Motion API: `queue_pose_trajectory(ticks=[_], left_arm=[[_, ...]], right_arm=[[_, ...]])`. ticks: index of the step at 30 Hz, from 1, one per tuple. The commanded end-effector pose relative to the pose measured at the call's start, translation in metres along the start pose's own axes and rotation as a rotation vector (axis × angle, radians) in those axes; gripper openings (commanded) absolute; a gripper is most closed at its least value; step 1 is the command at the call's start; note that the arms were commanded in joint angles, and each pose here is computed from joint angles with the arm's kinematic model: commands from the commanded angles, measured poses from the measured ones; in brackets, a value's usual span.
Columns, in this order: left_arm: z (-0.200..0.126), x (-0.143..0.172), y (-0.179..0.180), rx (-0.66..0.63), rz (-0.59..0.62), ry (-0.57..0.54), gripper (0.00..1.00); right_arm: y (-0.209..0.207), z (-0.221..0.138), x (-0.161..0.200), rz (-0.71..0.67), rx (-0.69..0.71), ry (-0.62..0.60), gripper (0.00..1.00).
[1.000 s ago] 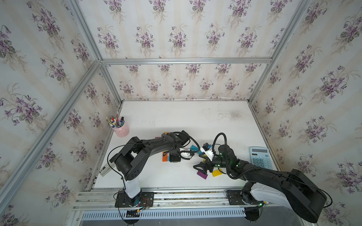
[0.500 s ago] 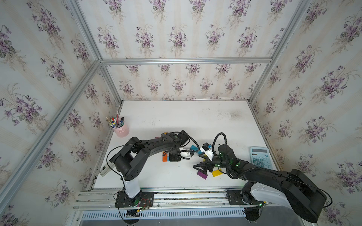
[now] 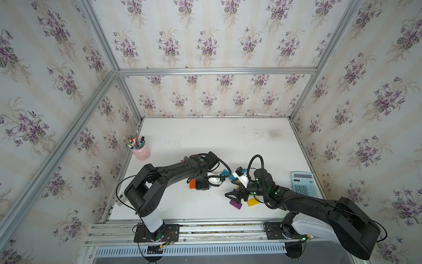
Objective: Assemble the letter t with building blocks
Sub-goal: Assemble the building block at the center of the board.
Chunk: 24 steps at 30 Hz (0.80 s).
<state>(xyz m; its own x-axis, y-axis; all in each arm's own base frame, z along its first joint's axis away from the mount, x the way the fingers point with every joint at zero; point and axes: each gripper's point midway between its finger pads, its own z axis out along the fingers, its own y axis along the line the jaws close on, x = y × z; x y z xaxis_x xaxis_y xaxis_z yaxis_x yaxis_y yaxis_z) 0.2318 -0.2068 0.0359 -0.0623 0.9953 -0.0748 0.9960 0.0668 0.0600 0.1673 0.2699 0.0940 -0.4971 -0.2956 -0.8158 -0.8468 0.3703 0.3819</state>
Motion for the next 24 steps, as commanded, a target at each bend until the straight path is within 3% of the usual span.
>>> queue_pose_trajectory(ticks=[1,7,11,12,13,14,20,24], left_arm=[[-0.010,-0.001,-0.003,0.009,-0.006,-0.014,0.53],[-0.045,-0.008,0.004,-0.039,-0.049,-0.068,0.53],[-0.071,-0.015,0.009,-0.106,-0.138,-0.159,0.55],[-0.079,-0.018,0.011,-0.120,-0.169,-0.191,0.60],[-0.089,-0.022,0.013,-0.135,-0.207,-0.229,0.93],[-0.099,-0.025,0.015,-0.157,-0.237,-0.267,1.00],[-0.157,-0.026,0.042,-0.358,-0.482,-0.461,1.00],[-0.181,-0.029,0.041,-0.245,-0.730,-0.620,1.00]], right_arm=[[0.002,-0.002,-0.004,-0.019,-0.002,-0.018,1.00],[0.003,-0.003,-0.007,-0.018,-0.001,-0.027,1.00],[-0.005,-0.003,-0.008,-0.002,0.041,-0.028,1.00],[-0.008,-0.003,-0.009,0.007,0.061,-0.029,1.00],[-0.012,-0.004,-0.012,0.021,0.081,-0.032,1.00],[-0.016,-0.004,-0.014,0.037,0.097,-0.034,1.00],[-0.040,-0.016,-0.035,0.101,0.212,-0.043,1.00],[-0.049,-0.020,-0.044,0.103,0.256,-0.039,1.00]])
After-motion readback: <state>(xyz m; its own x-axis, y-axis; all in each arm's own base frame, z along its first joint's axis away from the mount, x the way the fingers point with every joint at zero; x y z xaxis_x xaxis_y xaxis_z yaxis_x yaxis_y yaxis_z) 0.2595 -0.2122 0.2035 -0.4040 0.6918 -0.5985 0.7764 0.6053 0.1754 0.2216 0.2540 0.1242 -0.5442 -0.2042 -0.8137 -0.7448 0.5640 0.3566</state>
